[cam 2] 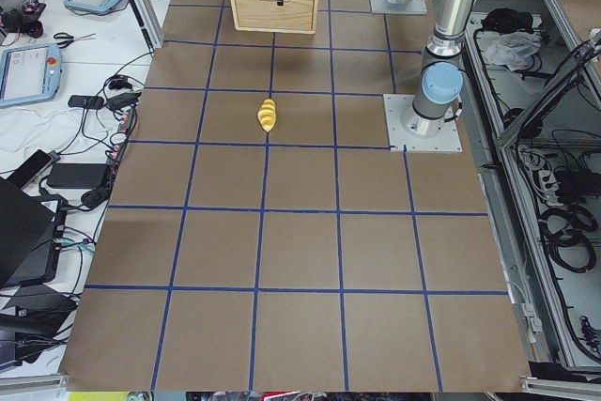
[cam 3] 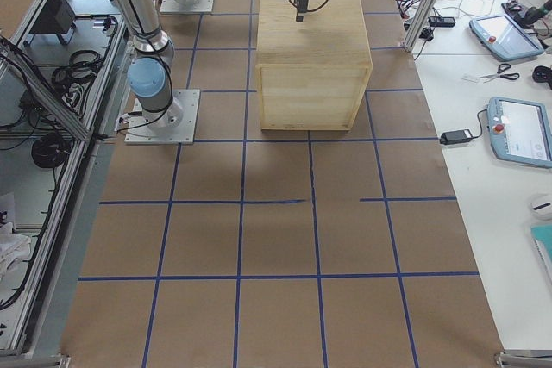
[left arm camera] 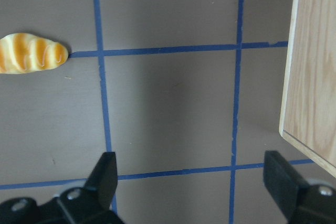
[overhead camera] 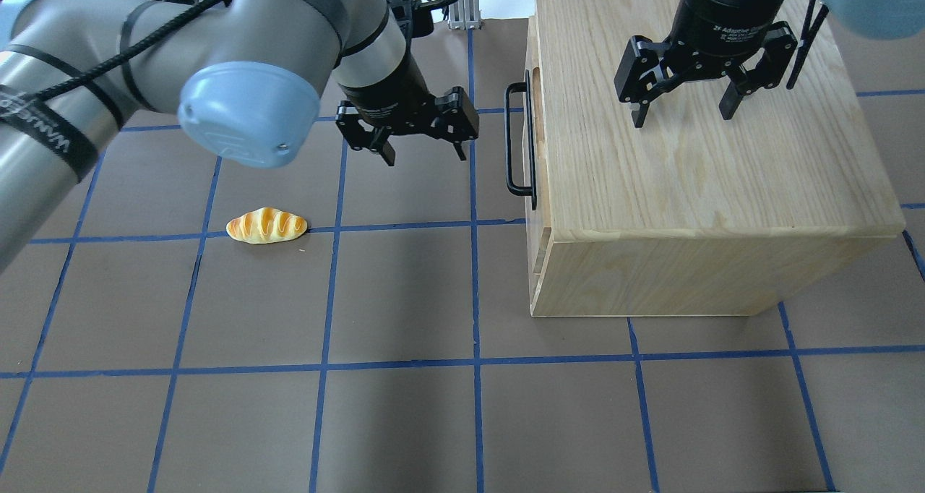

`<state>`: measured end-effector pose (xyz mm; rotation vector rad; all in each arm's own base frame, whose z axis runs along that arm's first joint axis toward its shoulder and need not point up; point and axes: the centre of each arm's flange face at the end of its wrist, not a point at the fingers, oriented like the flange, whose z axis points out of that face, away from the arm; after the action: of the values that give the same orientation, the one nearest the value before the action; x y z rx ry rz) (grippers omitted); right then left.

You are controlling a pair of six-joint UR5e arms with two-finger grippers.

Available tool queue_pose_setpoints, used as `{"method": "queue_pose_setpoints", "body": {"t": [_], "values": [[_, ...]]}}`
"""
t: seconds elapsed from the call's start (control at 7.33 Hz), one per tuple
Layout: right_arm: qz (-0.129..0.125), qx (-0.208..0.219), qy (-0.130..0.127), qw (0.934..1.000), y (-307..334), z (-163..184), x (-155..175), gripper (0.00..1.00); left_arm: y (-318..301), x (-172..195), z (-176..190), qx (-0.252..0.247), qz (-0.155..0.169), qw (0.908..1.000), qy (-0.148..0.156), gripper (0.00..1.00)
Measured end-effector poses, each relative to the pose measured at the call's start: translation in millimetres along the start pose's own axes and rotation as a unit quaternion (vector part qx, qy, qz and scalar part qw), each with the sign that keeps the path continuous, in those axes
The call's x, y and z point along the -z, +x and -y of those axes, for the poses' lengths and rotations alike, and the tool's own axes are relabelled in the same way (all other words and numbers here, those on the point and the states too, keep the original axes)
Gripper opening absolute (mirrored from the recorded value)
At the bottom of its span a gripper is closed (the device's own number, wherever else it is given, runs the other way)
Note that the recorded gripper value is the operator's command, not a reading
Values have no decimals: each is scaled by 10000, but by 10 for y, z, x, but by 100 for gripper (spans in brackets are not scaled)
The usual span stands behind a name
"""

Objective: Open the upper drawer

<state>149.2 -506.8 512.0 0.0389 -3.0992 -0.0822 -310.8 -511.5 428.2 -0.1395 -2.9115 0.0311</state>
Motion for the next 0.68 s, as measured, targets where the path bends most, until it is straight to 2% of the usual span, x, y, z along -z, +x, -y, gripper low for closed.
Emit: {"method": "queue_pose_setpoints", "body": {"t": [0.41,0.68], "values": [[0,5,-1,10000,0,0,-1,100,296,-317,182,-125,-548,9984,35,100],[0,2,2,10000,0,0,2,100,305,-456,260,-180,-618,9979,44,100]]}}
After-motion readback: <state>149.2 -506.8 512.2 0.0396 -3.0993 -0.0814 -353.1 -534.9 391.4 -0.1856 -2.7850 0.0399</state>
